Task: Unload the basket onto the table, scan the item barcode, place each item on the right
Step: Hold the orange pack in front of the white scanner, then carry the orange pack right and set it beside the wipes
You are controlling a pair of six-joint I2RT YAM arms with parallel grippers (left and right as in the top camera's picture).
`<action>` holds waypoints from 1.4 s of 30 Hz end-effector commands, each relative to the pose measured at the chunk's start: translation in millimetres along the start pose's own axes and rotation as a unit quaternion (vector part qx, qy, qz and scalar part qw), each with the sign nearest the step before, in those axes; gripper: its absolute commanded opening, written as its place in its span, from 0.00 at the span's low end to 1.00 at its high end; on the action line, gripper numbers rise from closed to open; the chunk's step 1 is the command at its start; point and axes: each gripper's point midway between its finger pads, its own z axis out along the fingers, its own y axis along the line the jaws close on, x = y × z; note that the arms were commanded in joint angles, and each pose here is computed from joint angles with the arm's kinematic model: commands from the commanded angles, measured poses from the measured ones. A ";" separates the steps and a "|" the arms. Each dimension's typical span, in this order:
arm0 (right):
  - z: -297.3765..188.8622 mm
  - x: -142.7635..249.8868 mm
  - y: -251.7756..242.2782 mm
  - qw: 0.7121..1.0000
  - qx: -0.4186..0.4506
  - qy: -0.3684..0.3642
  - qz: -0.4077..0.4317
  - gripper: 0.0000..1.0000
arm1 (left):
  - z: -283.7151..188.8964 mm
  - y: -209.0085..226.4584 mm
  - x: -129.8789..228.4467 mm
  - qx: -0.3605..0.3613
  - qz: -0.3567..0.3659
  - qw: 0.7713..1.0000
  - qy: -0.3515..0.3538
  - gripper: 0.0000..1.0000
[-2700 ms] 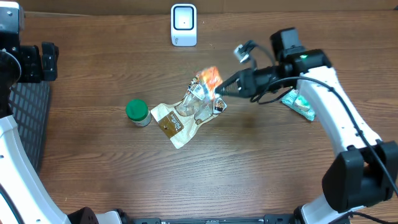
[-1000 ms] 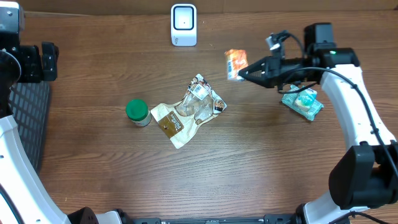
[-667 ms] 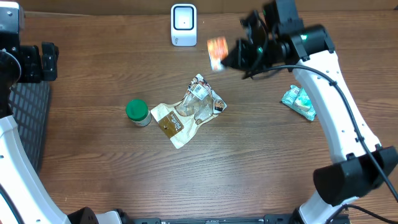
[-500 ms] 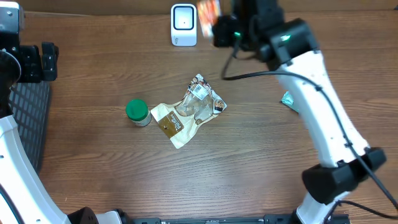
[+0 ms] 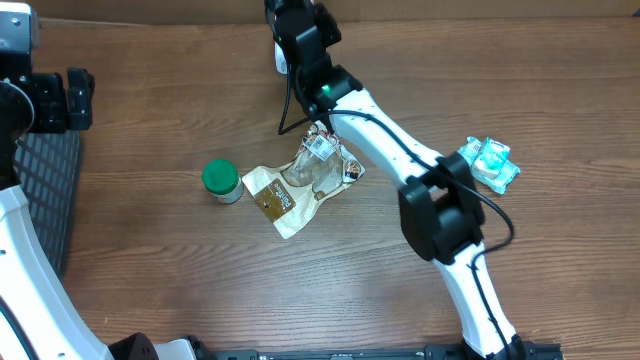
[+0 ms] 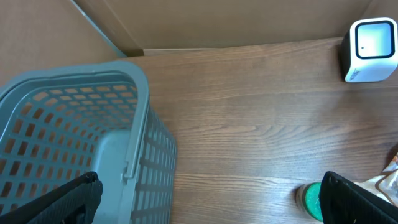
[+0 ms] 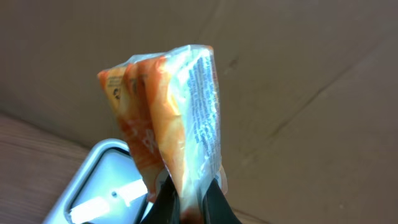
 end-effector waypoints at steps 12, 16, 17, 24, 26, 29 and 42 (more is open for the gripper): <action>35.4 60.1 30.2 0.982 0.027 0.015 -0.187 0.04 | -0.8 1.6 -0.6 -0.001 0.006 1.000 -0.002 1.00; 31.1 57.2 37.5 0.982 0.023 0.013 -0.189 0.04 | -0.8 1.6 -0.6 -0.001 0.006 1.000 -0.002 1.00; 30.1 56.1 39.1 0.982 0.022 0.011 -0.188 0.04 | -0.8 1.6 -0.6 -0.001 0.006 1.000 -0.002 0.99; 27.0 48.6 37.8 0.983 0.025 0.005 -0.184 0.04 | -0.8 1.6 -0.6 -0.001 0.006 1.000 -0.002 1.00; 21.0 31.1 27.7 0.985 0.031 -0.006 -0.168 0.04 | -0.8 1.6 -0.6 -0.001 0.006 1.000 -0.002 0.99; 7.8 5.1 13.0 0.991 0.030 -0.016 -0.133 0.04 | -0.8 1.6 -0.6 -0.001 0.006 1.000 -0.002 1.00; -194.9 -26.1 -50.6 0.916 -0.298 0.206 0.175 0.04 | -0.8 1.6 -0.6 -0.001 0.006 1.000 -0.002 0.99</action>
